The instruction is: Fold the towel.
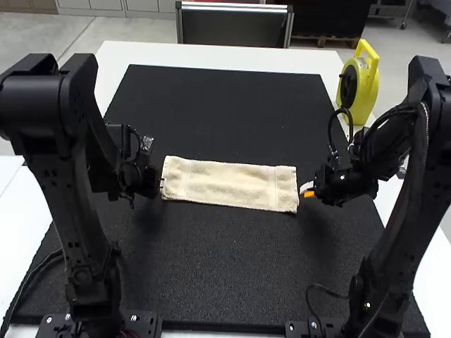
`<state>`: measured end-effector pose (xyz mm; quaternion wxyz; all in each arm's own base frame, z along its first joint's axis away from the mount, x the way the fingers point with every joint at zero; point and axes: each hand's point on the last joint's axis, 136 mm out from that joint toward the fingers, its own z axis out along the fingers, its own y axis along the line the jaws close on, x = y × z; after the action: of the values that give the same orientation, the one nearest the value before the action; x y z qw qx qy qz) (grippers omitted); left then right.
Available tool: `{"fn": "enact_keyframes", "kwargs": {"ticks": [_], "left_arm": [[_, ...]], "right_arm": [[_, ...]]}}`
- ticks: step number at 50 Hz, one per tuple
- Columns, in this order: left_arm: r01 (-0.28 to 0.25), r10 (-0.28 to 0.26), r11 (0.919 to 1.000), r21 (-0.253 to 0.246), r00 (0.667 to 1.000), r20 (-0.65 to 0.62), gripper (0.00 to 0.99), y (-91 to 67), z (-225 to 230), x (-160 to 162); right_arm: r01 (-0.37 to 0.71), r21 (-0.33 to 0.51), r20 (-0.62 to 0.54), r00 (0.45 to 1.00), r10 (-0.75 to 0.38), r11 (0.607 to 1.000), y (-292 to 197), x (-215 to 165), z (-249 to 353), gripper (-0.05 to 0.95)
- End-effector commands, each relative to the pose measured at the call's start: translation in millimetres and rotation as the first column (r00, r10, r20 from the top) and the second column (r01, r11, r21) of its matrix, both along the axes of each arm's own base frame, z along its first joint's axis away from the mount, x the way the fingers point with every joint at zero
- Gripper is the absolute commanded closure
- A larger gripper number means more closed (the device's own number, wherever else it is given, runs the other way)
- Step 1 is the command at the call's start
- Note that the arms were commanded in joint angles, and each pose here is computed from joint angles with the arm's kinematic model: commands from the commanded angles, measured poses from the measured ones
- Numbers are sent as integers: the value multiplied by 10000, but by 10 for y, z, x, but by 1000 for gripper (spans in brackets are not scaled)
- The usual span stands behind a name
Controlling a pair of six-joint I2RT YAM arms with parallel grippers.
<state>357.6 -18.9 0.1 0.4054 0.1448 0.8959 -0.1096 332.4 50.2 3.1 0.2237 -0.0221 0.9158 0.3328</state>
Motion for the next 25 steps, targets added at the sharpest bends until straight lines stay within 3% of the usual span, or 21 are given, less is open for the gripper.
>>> {"fn": "enact_keyframes", "kwargs": {"ticks": [1, 4, 11, 15, 25], "left_arm": [[-210, 207, 9994, 274, 9997, 130, 439, 88, 9, 68], [-237, 233, 9993, 287, 9996, 144, 249, 97, 14, 70], [-310, 305, 9991, 302, 9994, 173, 56, 122, 24, 74], [-519, 514, 9982, 293, 9985, 184, 38, 195, 31, 76], [-906, 889, 9951, 400, 9951, 442, 36, 388, 111, 87]], "right_arm": [[166, 101, 70, 9998, -166, 9998, -10, 106, 52, 464], [221, 98, 105, 9997, -222, 9997, -29, 125, 64, 339], [300, 113, 267, 9992, -303, 9995, -46, 188, 105, 56], [181, 69, 453, 9988, -183, 9998, -31, 225, 135, 3], [-197, -87, 730, 9971, 203, 9998, 86, 296, 150, 2]]}}
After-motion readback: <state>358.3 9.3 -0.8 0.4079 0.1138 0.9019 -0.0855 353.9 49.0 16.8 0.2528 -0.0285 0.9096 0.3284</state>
